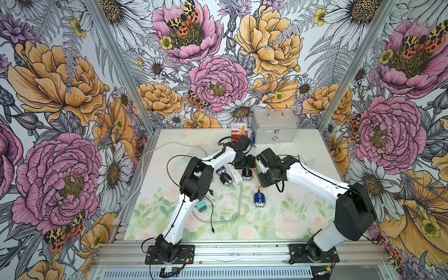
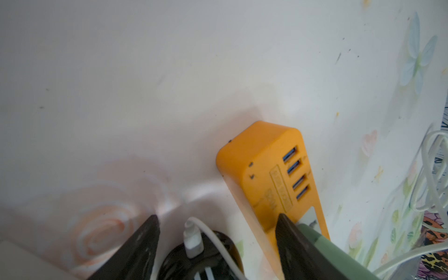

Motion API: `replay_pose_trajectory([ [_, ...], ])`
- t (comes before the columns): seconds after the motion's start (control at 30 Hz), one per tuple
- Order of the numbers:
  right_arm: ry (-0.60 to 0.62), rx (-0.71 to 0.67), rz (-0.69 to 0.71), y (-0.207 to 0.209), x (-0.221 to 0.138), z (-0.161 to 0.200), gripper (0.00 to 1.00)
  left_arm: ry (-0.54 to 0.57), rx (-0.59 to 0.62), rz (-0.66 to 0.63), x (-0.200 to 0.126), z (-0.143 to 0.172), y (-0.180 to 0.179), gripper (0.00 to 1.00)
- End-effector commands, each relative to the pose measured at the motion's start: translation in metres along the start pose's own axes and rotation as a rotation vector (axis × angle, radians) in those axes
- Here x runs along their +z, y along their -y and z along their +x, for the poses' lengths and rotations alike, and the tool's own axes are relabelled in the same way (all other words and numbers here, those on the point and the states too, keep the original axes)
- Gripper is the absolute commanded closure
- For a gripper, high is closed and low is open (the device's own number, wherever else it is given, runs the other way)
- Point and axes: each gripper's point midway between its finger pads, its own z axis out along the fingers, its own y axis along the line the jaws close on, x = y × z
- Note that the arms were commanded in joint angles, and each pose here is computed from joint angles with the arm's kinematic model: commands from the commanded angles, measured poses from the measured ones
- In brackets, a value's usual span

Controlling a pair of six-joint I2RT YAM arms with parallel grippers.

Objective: Unplug the electric shaver
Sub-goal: Remove the plug from the socket, then place the plug at the center of the board.

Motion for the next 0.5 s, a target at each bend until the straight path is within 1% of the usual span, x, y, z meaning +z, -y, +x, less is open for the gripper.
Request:
replay_pose_trajectory([
  [0.0, 0.043, 0.001, -0.037, -0.010, 0.000, -0.008, 0.97, 0.012, -0.016, -0.069, -0.019, 0.001, -0.009, 0.22],
  [0.3, 0.021, -0.085, -0.071, -0.039, 0.006, -0.007, 0.96, 0.095, -0.024, -0.130, -0.057, -0.009, -0.024, 0.14],
  [0.47, -0.011, -0.136, -0.071, -0.055, 0.017, -0.002, 0.95, 0.112, -0.030, -0.162, -0.067, -0.006, -0.033, 0.11],
])
